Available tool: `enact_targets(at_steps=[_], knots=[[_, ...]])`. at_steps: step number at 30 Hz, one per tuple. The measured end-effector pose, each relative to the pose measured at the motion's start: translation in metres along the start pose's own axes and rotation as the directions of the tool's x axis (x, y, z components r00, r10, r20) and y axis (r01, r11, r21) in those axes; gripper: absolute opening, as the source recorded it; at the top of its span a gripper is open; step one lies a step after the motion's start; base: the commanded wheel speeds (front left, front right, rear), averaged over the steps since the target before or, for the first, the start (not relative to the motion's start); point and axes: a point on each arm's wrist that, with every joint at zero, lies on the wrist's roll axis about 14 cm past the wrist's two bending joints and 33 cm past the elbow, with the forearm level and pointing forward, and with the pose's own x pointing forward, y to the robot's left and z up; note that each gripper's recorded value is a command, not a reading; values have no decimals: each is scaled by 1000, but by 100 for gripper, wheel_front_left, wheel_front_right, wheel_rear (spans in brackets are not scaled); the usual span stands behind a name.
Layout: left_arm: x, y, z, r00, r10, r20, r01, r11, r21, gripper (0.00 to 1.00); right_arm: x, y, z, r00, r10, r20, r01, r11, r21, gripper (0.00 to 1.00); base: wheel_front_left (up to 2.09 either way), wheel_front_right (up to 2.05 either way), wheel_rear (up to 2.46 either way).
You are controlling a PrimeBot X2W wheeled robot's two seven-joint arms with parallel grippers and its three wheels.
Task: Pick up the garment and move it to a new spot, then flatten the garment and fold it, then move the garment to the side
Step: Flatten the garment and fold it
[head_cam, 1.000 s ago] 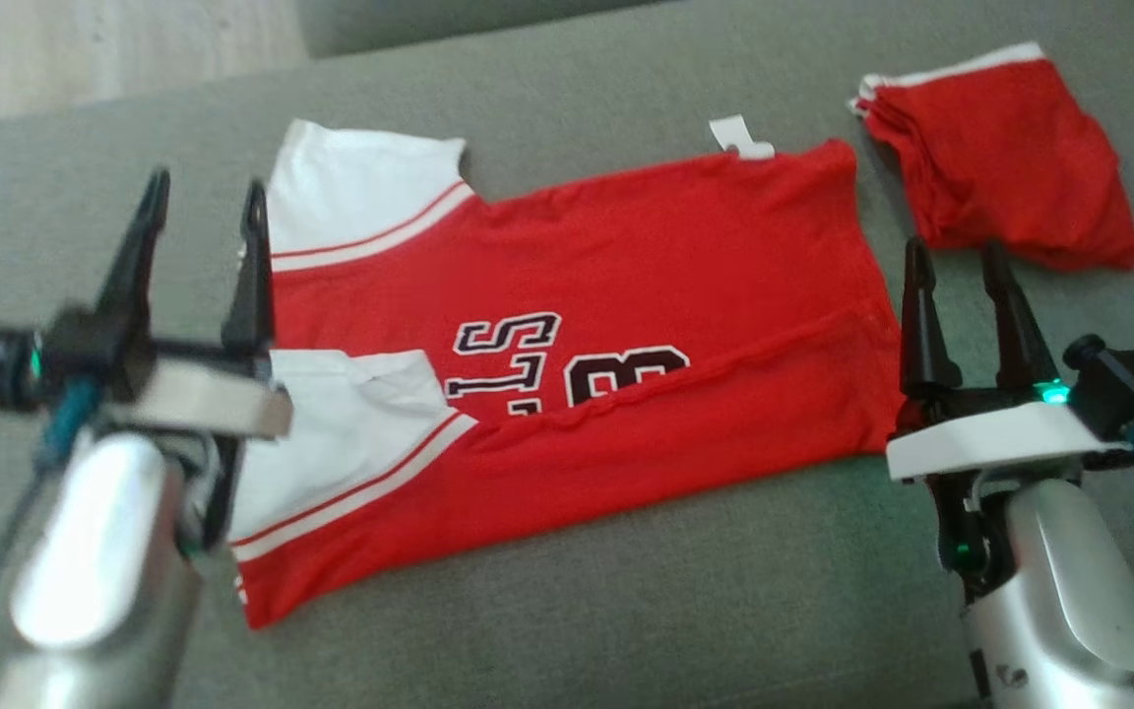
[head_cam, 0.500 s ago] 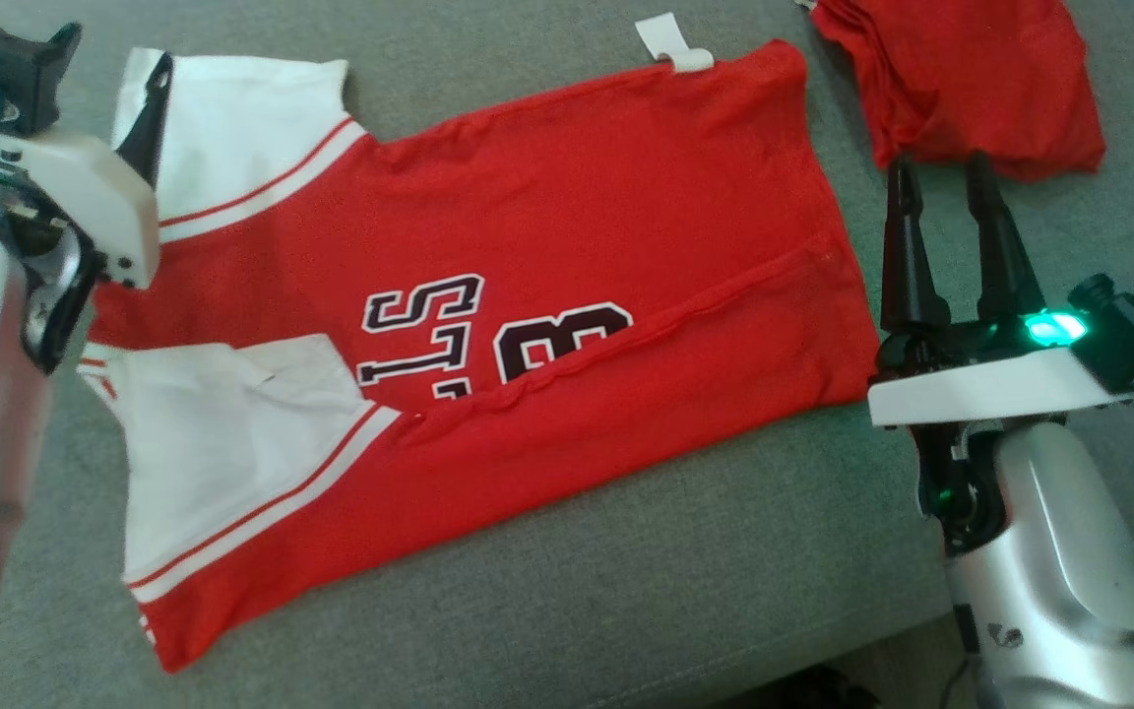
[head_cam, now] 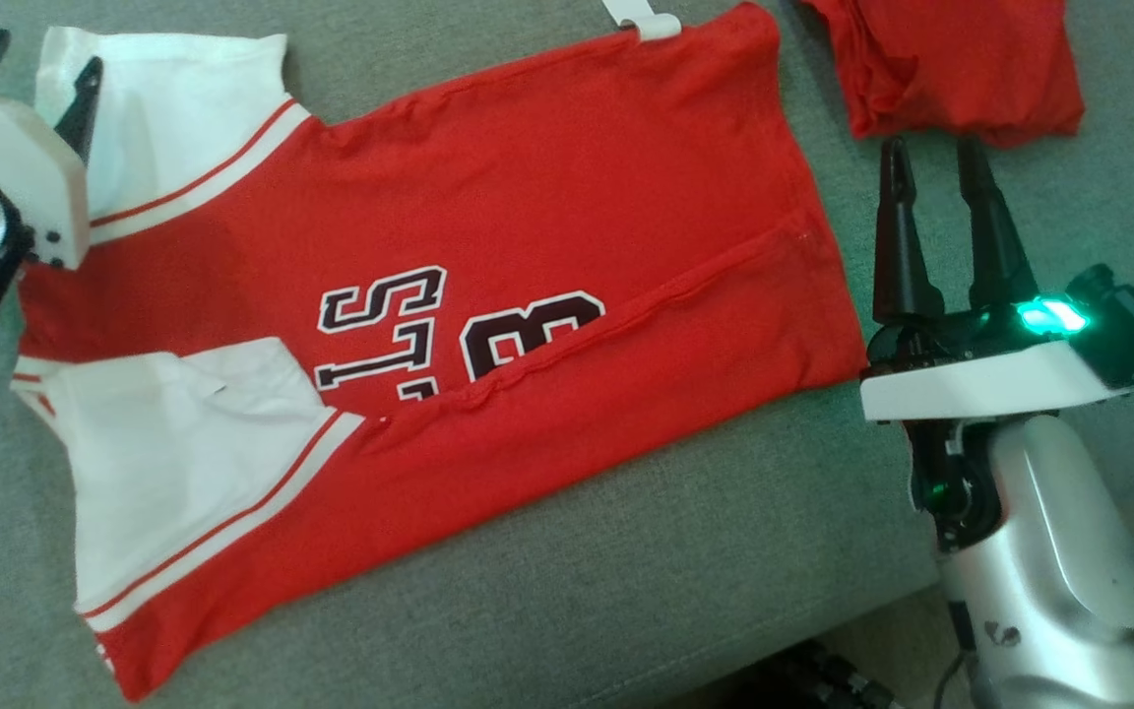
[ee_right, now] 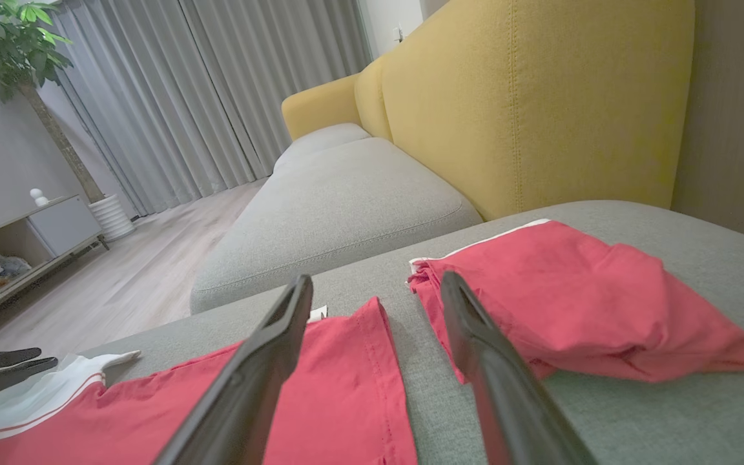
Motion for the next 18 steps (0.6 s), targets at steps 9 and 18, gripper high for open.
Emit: enact_targets(at_steps=[9,18], knots=[[18,4,-21,990,-20,-138,12,998,-61,100,0,-5,-3,1000,-14,-6,14,1000,-3,100,0,0,0],[25,1,-24,982,-63,-177,34,986,-162,100,3,-9,-7,1000,-23,-13,23,1000,-1,100,0,0,0]])
